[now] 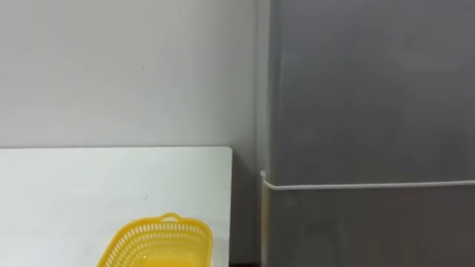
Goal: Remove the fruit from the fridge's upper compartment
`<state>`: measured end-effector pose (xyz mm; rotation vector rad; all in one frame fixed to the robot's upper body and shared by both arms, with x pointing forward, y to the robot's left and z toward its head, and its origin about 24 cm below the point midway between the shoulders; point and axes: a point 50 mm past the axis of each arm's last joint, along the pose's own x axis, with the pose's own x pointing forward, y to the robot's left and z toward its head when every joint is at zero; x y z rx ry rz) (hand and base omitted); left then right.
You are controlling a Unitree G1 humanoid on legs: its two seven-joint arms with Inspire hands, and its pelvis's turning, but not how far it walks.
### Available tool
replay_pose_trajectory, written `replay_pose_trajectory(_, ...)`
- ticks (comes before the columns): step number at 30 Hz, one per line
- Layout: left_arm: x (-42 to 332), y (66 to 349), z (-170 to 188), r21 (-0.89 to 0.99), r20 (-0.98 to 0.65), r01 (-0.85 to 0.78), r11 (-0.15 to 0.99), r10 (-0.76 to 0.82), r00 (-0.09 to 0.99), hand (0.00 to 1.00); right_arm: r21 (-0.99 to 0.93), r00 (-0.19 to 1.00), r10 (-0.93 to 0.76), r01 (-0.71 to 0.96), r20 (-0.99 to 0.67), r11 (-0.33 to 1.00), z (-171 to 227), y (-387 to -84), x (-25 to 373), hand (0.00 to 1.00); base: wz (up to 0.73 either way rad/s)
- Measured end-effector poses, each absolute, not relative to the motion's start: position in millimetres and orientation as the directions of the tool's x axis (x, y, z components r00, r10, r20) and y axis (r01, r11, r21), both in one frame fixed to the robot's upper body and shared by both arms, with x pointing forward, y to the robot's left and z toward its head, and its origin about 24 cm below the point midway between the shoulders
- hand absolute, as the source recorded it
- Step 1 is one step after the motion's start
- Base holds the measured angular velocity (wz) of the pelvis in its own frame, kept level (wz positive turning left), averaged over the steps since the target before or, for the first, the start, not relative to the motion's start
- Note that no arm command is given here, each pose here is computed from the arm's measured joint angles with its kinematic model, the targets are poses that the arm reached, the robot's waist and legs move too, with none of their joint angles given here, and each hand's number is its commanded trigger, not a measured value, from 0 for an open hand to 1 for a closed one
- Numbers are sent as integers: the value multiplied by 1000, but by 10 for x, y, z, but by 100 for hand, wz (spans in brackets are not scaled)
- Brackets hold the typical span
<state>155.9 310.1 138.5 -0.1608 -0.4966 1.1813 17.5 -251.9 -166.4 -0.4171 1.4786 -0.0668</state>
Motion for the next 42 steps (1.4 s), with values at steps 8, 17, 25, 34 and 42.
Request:
replay_pose_trajectory(8, 1966, 2624, 1744, -320, 489, -538, 780, 623, 611, 0, -276, 83, -264, -217, -961, 936, -1678, -2501, 184, 0, 1)
replay_pose_trajectory(17, 2286, 1901, 1736, -139, 497, -37, 990, 102, 862, 0, -248, 118, -223, -285, -968, 926, -1675, -2472, 392, 0, -2)
replay_pose_trajectory(25, 2355, 1566, 1820, -99, 525, 264, 959, -175, 833, 0, -236, 81, -222, -292, -972, 927, -1684, -2474, 371, 0, 0)
replay_pose_trajectory(34, 2330, 1310, 1736, -37, 481, 510, 859, -432, 763, 0, -228, 48, -224, -290, -973, 929, -1688, -2477, 326, 0, -3)
replay_pose_trajectory(42, 2310, 1189, 1684, -18, 445, 594, 804, -526, 725, 0, -216, 24, -220, -318, -975, 923, -1696, -2450, 301, 0, 0)
